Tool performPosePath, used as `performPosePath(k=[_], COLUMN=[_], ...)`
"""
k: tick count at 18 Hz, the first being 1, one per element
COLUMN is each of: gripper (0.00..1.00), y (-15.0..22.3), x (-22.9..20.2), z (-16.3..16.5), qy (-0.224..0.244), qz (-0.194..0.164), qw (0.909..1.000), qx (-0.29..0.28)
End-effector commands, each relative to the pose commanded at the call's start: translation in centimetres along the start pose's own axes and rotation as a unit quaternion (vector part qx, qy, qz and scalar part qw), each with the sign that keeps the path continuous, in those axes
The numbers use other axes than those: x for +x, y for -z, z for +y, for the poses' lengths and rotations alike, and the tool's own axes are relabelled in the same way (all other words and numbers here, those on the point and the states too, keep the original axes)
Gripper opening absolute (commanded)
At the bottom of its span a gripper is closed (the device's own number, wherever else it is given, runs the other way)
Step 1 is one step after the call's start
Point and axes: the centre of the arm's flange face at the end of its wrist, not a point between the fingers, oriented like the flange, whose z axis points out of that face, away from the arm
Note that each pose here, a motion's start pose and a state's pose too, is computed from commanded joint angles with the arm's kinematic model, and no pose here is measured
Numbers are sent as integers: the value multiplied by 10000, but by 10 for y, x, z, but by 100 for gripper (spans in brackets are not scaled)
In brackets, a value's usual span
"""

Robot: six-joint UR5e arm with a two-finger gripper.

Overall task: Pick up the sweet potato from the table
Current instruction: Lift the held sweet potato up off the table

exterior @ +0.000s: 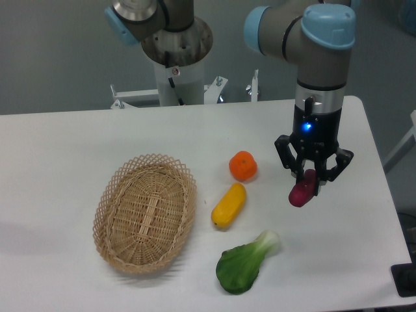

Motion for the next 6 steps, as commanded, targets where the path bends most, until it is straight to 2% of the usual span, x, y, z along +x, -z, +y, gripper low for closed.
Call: performPosePath(k=[6], gripper=[23], y=[-2], x=[0], z=[1], qy=[-32], qz=[20], qw=[10000], qx=[-8])
